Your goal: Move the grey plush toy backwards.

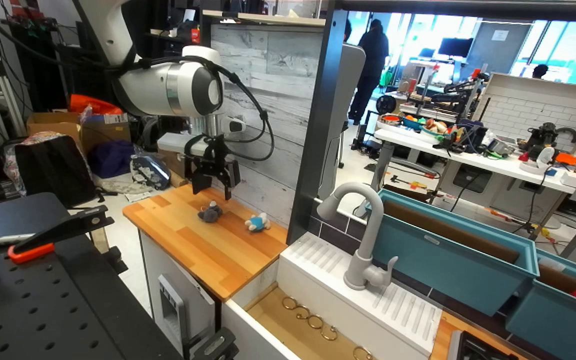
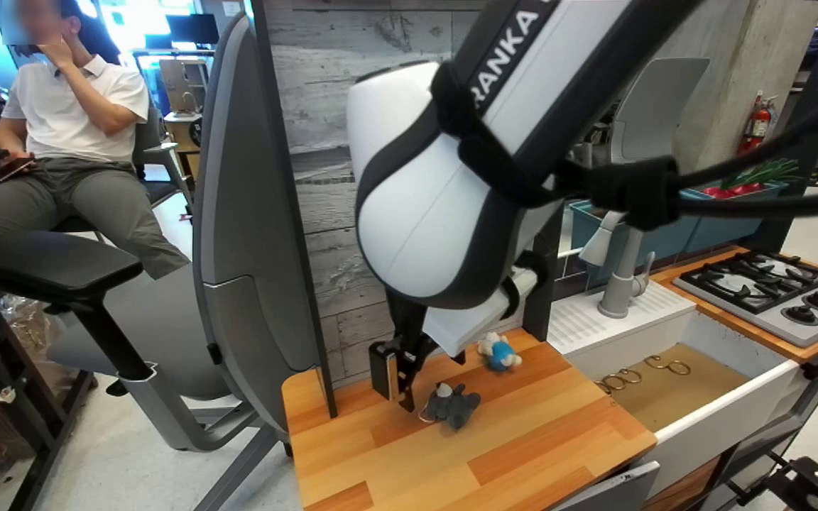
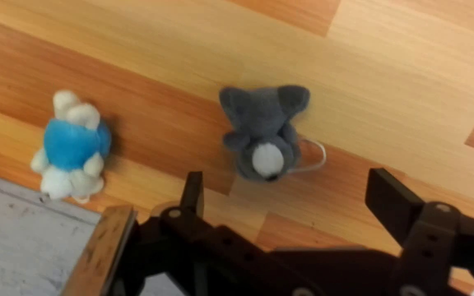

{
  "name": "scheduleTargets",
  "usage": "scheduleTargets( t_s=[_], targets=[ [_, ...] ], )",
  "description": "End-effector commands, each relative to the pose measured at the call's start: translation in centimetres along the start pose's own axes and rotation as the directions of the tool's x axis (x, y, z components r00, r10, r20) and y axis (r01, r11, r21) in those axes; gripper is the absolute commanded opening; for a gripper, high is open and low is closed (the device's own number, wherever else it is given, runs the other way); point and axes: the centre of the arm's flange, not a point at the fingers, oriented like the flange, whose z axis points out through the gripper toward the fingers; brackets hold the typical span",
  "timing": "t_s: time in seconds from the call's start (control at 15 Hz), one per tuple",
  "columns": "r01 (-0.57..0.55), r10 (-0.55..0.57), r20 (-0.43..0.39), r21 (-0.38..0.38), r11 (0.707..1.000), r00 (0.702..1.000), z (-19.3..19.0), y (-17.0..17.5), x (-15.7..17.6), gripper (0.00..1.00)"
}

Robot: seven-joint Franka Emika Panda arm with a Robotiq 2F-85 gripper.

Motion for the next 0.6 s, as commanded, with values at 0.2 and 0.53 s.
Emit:
scheduleTargets(
  t_s=[0.2, 0.53],
  targets=[
    [-0.100, 0.097, 0.063, 0.046, 0.994, 0.993, 2.7, 3.6, -5.4, 1.00],
    [-0.128, 0.121, 0.092, 0.068, 0.989, 0.988, 2.5, 5.1, -7.9, 1.00]
  ],
)
